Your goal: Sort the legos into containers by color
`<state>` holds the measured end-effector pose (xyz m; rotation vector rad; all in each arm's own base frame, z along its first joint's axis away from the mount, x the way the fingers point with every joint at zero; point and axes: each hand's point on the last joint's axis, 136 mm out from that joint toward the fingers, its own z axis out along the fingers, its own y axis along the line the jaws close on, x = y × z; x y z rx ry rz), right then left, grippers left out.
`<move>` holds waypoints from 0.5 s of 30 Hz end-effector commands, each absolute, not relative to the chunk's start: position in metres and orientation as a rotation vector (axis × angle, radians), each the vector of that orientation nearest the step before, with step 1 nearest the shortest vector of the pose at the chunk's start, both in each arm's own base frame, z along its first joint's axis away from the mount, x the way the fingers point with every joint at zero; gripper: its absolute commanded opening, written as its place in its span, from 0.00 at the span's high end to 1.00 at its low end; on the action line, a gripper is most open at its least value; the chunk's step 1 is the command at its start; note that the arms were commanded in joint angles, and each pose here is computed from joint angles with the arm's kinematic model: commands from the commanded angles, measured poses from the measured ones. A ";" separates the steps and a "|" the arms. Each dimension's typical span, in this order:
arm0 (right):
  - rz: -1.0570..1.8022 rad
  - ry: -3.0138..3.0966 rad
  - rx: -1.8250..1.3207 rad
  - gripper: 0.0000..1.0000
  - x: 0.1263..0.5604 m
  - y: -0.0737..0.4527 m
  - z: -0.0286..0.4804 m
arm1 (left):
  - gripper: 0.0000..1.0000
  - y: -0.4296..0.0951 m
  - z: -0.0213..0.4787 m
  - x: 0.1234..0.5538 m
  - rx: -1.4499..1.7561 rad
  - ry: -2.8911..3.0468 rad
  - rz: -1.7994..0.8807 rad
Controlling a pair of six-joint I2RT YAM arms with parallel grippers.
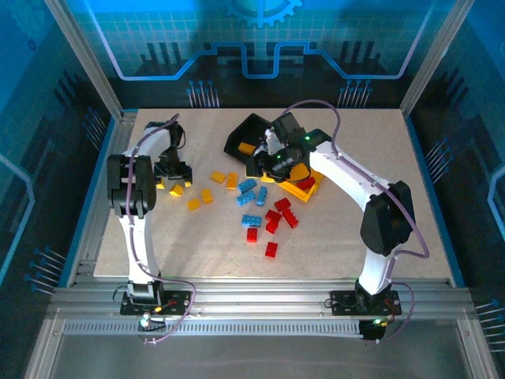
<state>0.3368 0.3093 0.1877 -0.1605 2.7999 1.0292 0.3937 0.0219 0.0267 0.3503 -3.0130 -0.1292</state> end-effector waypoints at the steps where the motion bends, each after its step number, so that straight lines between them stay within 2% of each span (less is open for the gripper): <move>1: 1.016 2.772 -0.139 0.42 0.331 0.302 0.204 | 0.24 0.018 0.016 0.396 0.290 -3.000 -0.102; 15: 0.970 2.770 -0.108 0.44 0.326 0.293 0.202 | 0.44 -0.001 0.002 0.371 0.362 -2.940 0.009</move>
